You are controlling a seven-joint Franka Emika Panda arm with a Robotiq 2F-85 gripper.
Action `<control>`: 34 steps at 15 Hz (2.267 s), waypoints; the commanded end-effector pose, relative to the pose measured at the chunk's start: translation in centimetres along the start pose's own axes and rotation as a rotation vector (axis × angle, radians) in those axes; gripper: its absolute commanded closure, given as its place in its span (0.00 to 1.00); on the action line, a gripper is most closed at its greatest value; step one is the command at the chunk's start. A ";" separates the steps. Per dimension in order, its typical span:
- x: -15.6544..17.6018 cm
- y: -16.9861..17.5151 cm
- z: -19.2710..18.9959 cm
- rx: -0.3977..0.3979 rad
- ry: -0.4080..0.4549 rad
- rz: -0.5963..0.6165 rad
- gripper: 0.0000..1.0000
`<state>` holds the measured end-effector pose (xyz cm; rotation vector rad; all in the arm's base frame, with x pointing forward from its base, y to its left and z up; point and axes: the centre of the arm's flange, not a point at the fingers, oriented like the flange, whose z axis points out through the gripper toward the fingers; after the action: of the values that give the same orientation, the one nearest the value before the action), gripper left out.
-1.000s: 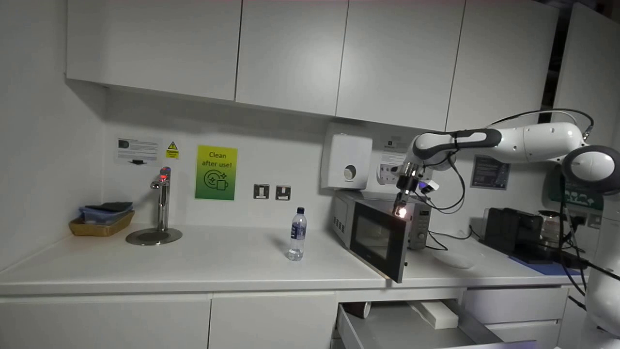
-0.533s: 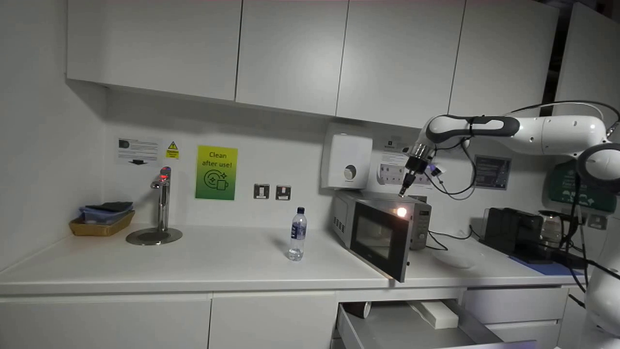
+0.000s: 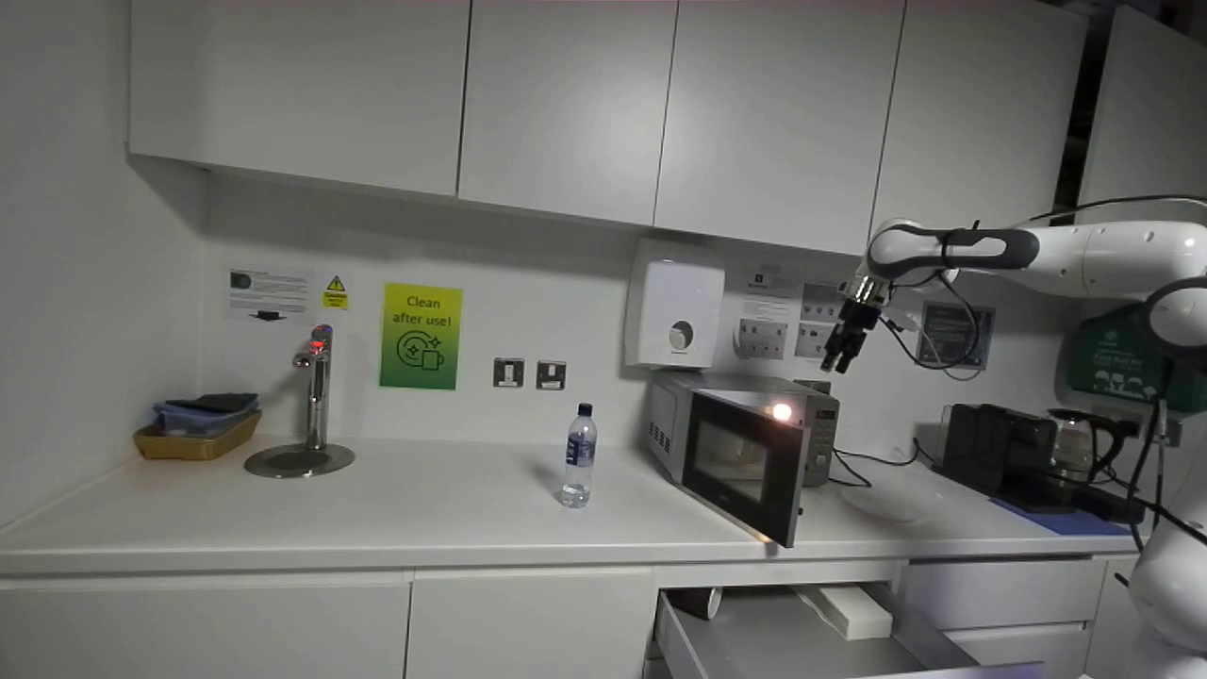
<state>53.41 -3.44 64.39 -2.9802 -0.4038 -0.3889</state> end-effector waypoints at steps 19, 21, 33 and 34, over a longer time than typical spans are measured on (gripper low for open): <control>-6.6 12.7 20.8 -0.052 -0.172 0.032 0.00; -6.2 12.0 21.8 -0.056 -0.189 -0.044 0.00; -2.1 6.8 25.7 -0.115 -0.021 -0.152 0.00; -2.0 6.5 25.8 -0.119 0.001 -0.142 0.00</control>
<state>59.79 -7.30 38.90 -3.0723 -0.6574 -0.3391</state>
